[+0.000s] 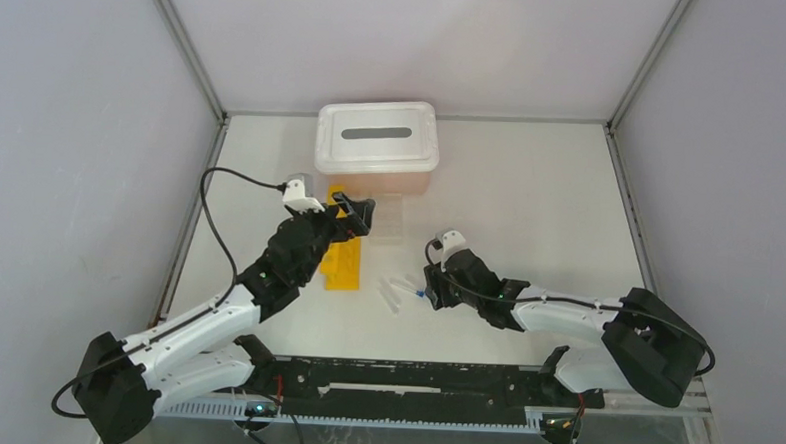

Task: Organize the chemistry lab equipment
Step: Pick up the test tube at the center of the board.

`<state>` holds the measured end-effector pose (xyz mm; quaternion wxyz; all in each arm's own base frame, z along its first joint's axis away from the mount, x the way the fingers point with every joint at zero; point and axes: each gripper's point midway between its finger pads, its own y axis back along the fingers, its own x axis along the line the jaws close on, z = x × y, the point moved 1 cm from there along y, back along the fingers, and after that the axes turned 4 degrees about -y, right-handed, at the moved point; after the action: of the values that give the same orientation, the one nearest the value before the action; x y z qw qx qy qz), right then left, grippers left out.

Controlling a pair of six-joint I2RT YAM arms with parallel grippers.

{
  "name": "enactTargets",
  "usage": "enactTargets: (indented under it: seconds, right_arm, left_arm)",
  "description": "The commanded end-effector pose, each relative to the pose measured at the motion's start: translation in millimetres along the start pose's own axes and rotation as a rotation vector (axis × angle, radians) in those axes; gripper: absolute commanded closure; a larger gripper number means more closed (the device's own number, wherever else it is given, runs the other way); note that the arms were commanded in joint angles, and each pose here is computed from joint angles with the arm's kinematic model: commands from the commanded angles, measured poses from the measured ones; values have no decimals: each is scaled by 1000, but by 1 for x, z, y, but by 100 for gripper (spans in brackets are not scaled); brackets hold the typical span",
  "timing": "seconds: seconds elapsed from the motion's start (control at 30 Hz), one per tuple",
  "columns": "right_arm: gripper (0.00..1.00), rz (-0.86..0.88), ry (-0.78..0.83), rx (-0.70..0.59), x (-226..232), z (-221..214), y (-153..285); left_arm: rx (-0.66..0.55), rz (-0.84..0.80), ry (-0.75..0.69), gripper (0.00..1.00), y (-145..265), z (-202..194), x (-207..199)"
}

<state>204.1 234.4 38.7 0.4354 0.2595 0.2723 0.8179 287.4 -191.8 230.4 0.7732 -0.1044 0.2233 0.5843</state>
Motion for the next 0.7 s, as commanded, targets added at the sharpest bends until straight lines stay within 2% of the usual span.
enactTargets:
  seconds: [0.0,0.33,0.67]
  right_arm:
    - [38,25,-29,-33,10,4,-4]
    - [41,-27,22,-6,10,-7,-13]
    - [51,-69,41,33,8,-21,-19]
  left_arm:
    - [-28,-3,38,0,4,3,0]
    - [-48,3,65,0,7,5,3]
    - [-61,12,74,0,8,4,8]
